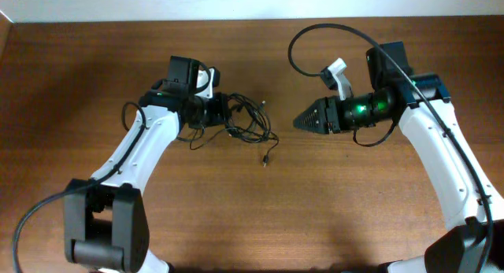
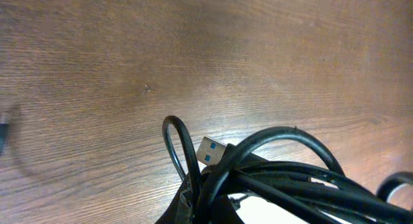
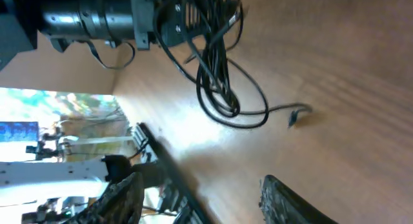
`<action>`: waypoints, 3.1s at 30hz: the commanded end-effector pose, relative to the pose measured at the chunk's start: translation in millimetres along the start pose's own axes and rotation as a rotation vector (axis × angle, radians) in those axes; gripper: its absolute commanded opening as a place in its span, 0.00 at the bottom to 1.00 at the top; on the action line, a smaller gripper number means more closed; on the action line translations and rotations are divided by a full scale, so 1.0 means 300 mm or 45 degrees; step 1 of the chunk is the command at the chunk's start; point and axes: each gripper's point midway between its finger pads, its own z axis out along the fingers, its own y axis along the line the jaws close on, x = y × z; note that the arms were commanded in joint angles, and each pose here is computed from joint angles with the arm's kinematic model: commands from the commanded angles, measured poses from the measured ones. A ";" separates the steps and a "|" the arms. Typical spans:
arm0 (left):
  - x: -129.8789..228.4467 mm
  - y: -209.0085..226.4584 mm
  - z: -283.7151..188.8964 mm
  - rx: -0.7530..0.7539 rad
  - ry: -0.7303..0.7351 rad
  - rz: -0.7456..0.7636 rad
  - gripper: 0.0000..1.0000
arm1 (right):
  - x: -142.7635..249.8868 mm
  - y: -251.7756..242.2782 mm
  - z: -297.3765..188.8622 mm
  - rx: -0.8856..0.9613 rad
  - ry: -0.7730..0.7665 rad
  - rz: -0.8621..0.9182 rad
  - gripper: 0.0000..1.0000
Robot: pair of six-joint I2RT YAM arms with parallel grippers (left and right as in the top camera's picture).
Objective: Untangle cables
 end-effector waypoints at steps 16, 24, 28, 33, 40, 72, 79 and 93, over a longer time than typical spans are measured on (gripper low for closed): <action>-0.108 0.045 -0.152 -0.064 -0.263 -0.679 0.00 | 0.126 0.287 0.034 -0.113 0.084 -0.332 0.92; -0.094 -0.003 -0.147 0.030 -0.202 -0.670 0.00 | -0.010 0.102 0.115 0.313 -0.082 0.089 0.99; -0.082 -0.033 -0.145 0.089 -0.158 -0.665 0.00 | -0.055 0.069 0.161 0.300 -0.105 0.180 0.99; -0.072 -0.060 -0.146 0.141 -0.120 -0.660 0.06 | -0.075 0.058 0.193 0.272 -0.092 0.107 0.81; -0.069 -0.065 -0.146 0.151 -0.112 -0.660 0.00 | -0.092 0.028 0.187 0.350 -0.131 0.100 0.49; -0.119 -0.273 -0.164 0.437 -0.177 -0.158 0.00 | -0.191 -0.056 0.293 0.419 -0.328 0.557 0.45; -0.127 -0.289 -0.195 0.548 -0.116 -0.338 0.00 | -0.158 -0.151 0.252 0.628 -0.363 0.607 0.55; -0.161 -0.195 -0.273 0.640 -0.092 -0.447 0.00 | -0.191 -0.116 0.046 0.427 -0.259 0.027 0.63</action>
